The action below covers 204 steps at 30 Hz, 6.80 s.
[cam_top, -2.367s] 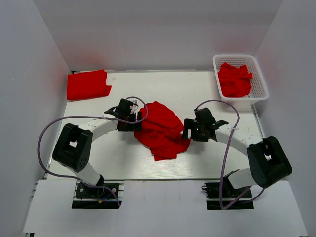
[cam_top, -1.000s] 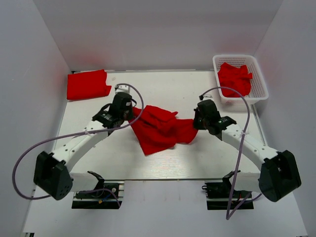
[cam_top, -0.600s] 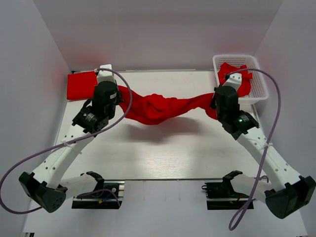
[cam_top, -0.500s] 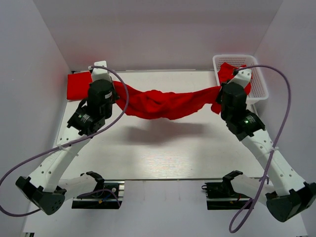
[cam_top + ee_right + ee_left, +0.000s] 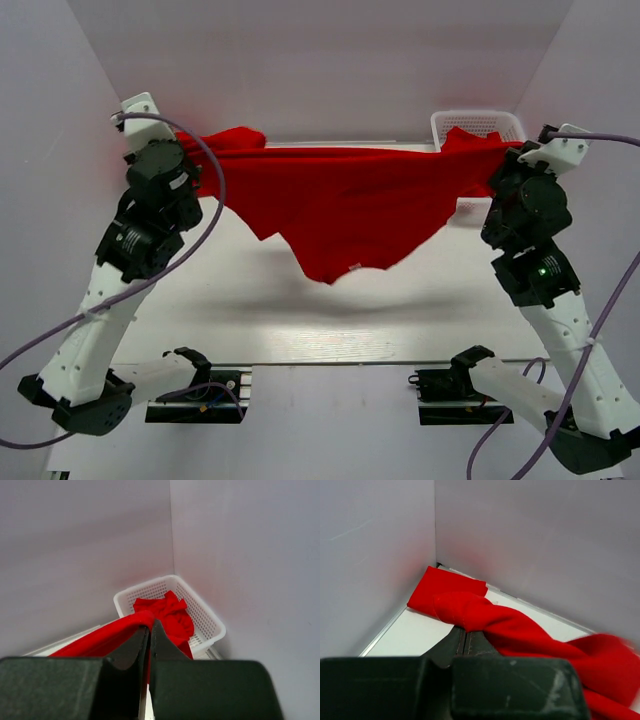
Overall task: Fold and stack the t-shirts
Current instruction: Flatten out the tshirt
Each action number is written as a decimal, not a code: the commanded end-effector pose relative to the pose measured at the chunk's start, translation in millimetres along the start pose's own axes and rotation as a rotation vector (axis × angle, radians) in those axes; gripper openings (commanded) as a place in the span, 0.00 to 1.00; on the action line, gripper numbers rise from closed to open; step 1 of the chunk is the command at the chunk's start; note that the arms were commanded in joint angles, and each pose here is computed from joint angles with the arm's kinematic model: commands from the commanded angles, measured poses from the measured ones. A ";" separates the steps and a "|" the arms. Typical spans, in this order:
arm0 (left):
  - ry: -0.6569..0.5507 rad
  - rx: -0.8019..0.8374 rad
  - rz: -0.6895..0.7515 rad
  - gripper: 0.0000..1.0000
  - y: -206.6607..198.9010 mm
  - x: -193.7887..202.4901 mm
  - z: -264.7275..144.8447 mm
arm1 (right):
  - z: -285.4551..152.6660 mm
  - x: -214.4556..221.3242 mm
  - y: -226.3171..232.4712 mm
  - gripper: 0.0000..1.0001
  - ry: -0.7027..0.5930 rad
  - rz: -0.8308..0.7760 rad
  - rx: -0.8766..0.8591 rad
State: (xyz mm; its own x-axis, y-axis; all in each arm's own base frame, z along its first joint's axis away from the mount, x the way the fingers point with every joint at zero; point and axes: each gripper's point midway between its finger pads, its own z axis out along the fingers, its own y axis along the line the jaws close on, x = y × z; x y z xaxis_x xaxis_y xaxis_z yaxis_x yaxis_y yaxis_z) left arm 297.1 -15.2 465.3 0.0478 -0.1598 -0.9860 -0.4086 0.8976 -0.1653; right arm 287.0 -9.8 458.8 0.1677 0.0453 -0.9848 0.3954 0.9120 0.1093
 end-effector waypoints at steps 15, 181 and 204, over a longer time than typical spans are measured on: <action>0.644 -0.127 0.477 0.00 -53.6 333.0 145.0 | 76.3 285.8 111.9 0.00 0.602 -0.270 -0.198; 1.285 0.428 0.782 0.66 -22.0 450.5 -125.1 | -60.5 385.8 133.3 0.90 1.185 -0.161 -0.659; 1.005 0.272 0.677 0.00 -48.5 380.6 -76.9 | -55.1 378.8 129.1 0.90 1.149 -0.172 -0.634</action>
State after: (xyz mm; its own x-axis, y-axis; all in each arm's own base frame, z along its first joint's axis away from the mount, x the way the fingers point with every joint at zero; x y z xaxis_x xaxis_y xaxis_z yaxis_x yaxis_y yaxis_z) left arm 249.9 -150.2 65.1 -0.9100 0.2596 -0.3232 0.1784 0.9490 0.2599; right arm 351.3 152.8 77.3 -0.8440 -0.0738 -0.5313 -0.2171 0.9527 0.2126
